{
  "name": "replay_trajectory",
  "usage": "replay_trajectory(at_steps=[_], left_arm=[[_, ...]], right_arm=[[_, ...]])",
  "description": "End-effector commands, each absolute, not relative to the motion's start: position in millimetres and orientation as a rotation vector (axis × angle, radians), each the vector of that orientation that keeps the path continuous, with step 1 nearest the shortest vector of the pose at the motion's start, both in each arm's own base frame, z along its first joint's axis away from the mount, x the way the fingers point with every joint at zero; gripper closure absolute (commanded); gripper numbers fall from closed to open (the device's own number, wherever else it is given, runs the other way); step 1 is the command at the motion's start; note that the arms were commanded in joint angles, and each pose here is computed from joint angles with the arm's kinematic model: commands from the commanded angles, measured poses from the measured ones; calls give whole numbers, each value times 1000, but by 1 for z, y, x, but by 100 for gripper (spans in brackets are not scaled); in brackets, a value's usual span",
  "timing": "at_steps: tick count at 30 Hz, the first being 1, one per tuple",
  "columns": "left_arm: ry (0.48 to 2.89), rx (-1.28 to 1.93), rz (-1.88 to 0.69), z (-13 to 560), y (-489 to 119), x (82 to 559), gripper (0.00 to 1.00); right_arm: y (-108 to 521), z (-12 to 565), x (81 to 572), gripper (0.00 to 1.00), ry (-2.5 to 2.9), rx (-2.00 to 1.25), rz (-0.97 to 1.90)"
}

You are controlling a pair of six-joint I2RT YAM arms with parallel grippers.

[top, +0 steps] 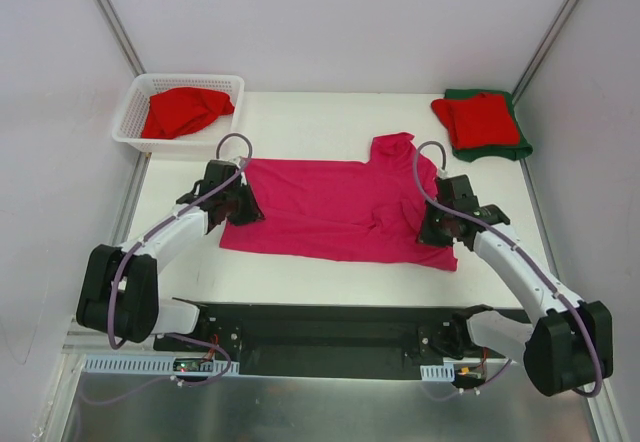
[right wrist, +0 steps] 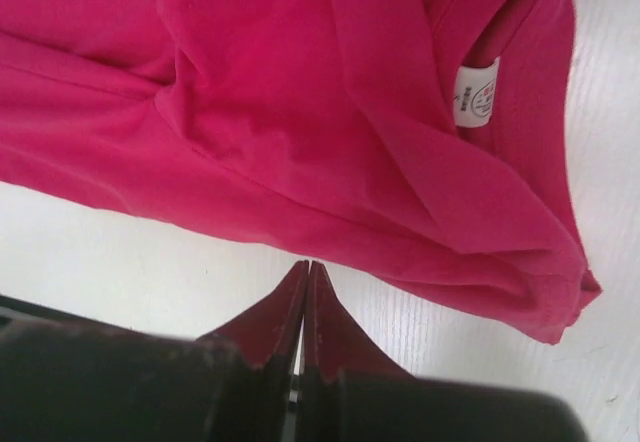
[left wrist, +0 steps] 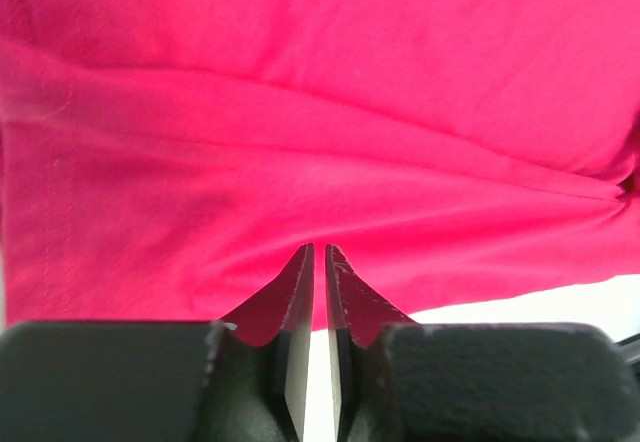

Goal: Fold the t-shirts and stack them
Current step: Fold the flattened tshirt in 1/3 of the way

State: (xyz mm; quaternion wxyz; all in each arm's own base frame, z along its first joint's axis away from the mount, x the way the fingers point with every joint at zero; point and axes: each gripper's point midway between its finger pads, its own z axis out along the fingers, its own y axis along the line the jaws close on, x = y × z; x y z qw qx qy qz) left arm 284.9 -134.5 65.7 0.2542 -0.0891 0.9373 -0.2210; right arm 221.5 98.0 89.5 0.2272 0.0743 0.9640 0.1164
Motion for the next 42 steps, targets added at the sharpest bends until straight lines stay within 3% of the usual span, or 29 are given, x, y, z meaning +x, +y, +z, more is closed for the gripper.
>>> replay_trajectory(at_steps=[1, 19, 29, 42], left_arm=[[2485, -227, -699, 73, -148, 296, 92], [2594, -261, -692, 30, -154, 293, 98], [2598, -297, -596, 24, -141, 295, 100], [2594, -316, -534, 28, -132, 297, 100]], right_arm=[[120, 94, 233, 99, 2620, 193, 465], [115, 59, 219, 99, 2846, 131, 291], [99, 43, 211, 99, 2955, 70, 37], [131, 13, 213, 99, 2961, 43, 212]])
